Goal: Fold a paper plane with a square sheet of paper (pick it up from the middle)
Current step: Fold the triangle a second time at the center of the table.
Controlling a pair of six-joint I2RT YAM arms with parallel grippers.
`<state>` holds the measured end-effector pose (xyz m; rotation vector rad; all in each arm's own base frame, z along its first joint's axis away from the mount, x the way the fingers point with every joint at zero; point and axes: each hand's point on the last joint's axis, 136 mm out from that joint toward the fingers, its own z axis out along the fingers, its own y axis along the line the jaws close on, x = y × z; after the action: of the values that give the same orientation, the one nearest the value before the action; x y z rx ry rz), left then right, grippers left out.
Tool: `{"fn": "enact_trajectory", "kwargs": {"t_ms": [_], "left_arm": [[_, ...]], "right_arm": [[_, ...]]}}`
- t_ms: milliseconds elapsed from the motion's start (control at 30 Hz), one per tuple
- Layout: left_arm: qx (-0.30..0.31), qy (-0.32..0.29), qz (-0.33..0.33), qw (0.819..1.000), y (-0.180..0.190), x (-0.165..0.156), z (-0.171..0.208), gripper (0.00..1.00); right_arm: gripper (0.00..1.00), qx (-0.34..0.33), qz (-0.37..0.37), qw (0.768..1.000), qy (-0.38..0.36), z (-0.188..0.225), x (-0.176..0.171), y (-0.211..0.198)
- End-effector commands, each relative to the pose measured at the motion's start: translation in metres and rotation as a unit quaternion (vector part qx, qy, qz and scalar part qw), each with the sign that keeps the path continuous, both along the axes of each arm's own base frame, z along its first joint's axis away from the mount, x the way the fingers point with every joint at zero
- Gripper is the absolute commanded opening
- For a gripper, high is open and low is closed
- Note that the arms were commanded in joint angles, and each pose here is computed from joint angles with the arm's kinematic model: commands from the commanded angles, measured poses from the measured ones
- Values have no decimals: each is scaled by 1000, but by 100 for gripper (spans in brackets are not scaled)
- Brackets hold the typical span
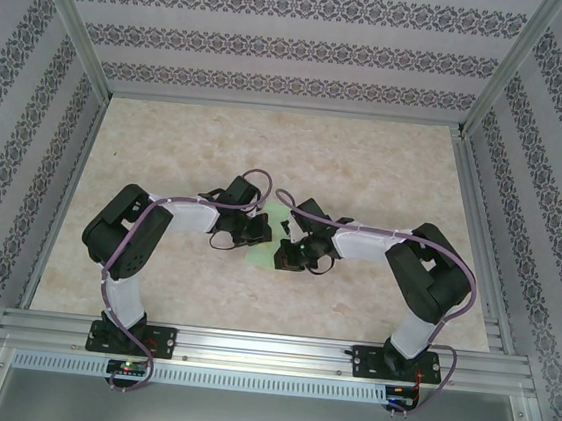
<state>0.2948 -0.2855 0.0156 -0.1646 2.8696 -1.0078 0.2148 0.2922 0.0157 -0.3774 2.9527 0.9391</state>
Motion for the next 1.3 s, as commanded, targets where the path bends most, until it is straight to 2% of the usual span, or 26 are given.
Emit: {"fn": "enact_trajectory", "kwargs": {"t_ms": [0,133,367,600,1067,1267], "left_arm": [[91,64,15,994,33,-33,-46,6],[88,62,15,994,32,-32,-45,6],[87,63,16,994,32,-32,-44,6],[95,66,22,993,35,-32,-46,6],[98,70,26,992,37,-34,-50,5],[82,65,19,994,30,-31,-45,5]], "right_arm": [[7,2,-6,1000,-27,22,7,4],[7,22,-14,999,-44,32,23,19],[7,6,-7,1000,-26,14,28,27],[7,-23,4,1000,1,-6,9,13],[6,-46,3,998,37,-20,-39,-24],[6,-19,-13,1000,-19,13,-10,-9]]}}
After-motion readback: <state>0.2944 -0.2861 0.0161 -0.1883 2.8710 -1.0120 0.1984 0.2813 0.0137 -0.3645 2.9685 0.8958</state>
